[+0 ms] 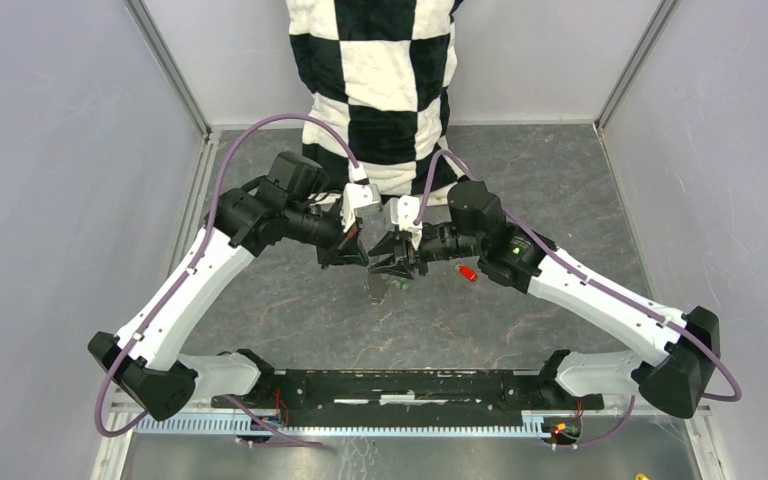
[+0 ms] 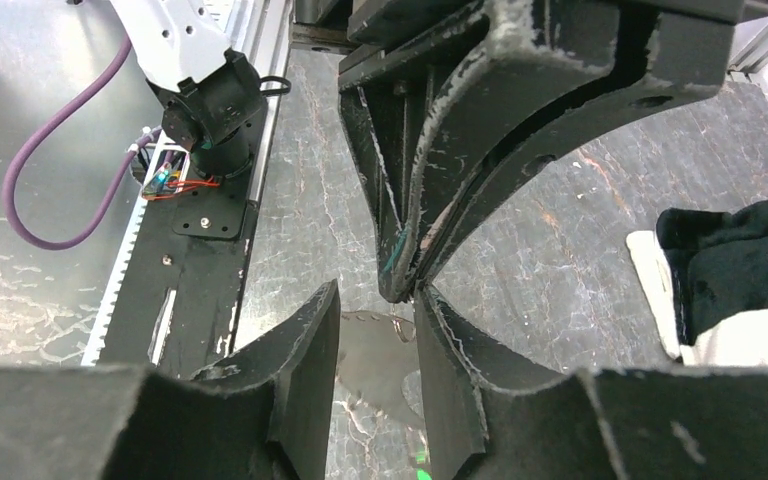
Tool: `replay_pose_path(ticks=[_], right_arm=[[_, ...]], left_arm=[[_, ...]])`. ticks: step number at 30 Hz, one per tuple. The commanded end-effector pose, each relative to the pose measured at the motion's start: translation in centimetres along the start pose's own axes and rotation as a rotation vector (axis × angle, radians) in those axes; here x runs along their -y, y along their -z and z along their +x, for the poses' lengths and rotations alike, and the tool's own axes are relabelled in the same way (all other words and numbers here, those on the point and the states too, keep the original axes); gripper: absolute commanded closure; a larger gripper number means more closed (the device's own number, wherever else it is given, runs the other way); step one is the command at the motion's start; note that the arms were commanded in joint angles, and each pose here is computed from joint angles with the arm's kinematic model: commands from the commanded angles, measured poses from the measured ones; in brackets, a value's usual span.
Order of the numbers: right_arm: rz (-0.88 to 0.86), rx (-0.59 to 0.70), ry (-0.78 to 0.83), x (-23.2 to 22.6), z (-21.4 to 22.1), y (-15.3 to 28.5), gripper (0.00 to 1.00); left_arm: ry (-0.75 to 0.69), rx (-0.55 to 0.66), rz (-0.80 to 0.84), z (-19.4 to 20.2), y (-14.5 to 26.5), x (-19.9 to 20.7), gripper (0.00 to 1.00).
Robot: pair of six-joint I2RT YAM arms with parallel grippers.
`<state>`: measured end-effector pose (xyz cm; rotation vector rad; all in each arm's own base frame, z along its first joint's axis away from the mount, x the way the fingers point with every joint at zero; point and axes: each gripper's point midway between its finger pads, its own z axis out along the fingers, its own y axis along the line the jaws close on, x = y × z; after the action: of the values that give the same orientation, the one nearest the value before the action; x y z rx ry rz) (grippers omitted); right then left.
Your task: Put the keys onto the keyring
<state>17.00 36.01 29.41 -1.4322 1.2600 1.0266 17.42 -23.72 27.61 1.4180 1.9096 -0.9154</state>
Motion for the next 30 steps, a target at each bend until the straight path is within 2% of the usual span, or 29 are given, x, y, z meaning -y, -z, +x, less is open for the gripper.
replay_pose_path(ticks=[1, 5, 13, 21, 30], right_arm=[[0.010, 0.003, 0.034, 0.3, -1.4, 0.5, 0.62], [0.051, -0.013, 0.034, 1.1, -1.2, 0.7, 0.63], [0.074, -0.010, 0.063, 1.5, -2.1, 1.4, 0.53], [-0.008, -0.007, 0.030, 1.0, -2.3, 0.2, 0.61], [-0.046, -0.073, 0.020, 0.8, -1.4, 0.1, 0.67]], left_arm=[[-0.112, 0.074, 0.033, -1.7, 1.1, 1.4, 0.98], [-0.116, 0.076, 0.039, -1.7, 1.1, 1.7, 0.98], [-0.118, 0.071, 0.044, -1.4, 1.0, 1.9, 0.98], [-0.129, 0.071, 0.052, -1.3, 1.0, 2.0, 0.98], [-0.145, 0.071, 0.047, -1.1, 1.1, 2.1, 0.98]])
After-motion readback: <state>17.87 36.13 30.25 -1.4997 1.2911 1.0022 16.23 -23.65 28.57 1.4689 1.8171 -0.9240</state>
